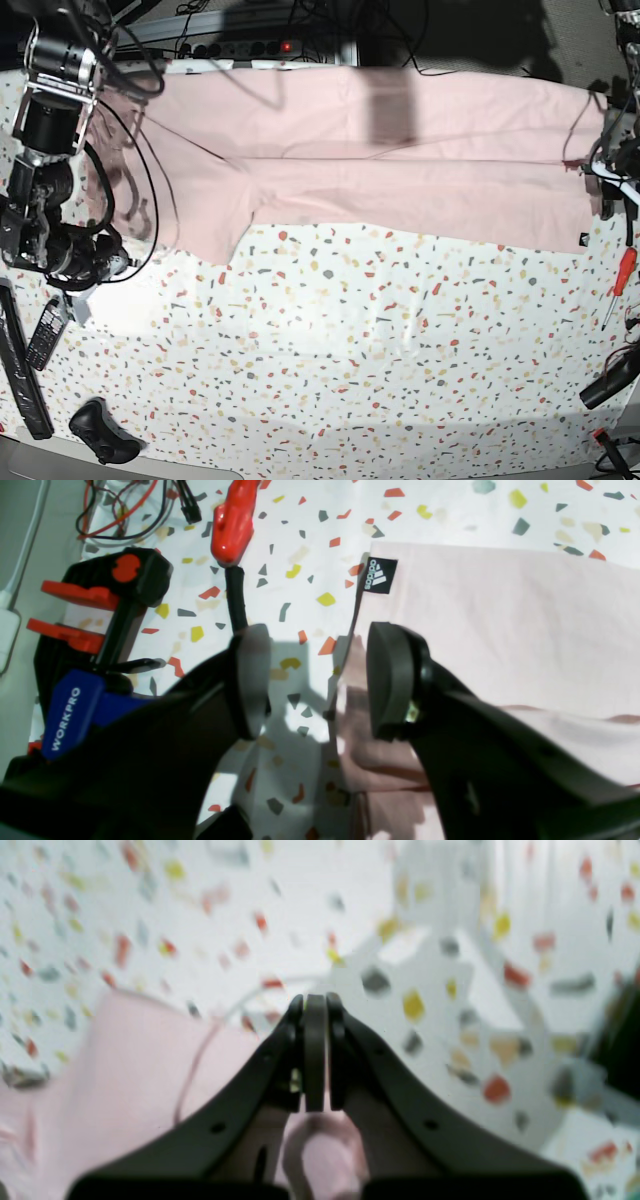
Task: Fold the T-shirt properly
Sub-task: 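Lower the folded hem with both grippers and hold it in place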
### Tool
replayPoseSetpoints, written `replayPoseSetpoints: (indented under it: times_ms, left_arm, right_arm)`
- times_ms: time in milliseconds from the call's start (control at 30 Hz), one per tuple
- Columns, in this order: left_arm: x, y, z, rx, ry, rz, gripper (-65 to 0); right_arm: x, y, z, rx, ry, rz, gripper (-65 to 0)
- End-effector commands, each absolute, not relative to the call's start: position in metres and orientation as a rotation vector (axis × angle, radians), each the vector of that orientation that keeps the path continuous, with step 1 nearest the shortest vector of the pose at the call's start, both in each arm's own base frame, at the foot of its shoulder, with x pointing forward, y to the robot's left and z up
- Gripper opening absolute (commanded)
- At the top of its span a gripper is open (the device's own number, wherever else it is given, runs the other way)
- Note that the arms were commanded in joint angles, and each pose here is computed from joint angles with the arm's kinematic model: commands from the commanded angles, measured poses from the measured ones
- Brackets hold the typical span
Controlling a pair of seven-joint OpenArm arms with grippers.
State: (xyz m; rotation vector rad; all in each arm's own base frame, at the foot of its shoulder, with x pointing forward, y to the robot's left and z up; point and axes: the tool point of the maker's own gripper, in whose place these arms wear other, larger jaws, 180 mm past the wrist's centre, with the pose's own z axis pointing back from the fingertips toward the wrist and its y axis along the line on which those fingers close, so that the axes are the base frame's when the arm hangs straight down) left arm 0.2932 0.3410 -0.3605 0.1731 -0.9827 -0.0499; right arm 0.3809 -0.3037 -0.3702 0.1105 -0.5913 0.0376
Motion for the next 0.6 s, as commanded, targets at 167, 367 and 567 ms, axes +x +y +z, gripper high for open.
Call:
replayPoseSetpoints:
  times_ms: [167, 367, 567]
  left_arm:
    - [0.302, 0.347, -0.343, 0.194, -1.032, -0.057, -35.4]
    - [0.302, 0.347, -0.343, 0.195, -1.033, -0.057, -35.4]
    - [0.302, 0.347, -0.343, 0.195, -1.033, -0.057, -35.4]
  right_arm:
    - [0.381, -0.336, -0.355, 0.093, -0.613, 0.007, -37.0]
    - [0.362, -0.334, -0.394, 0.21, -0.52, -0.101, -37.0]
    - [0.368, -0.328, -0.393, 0.225, -0.528, -0.102, -37.1]
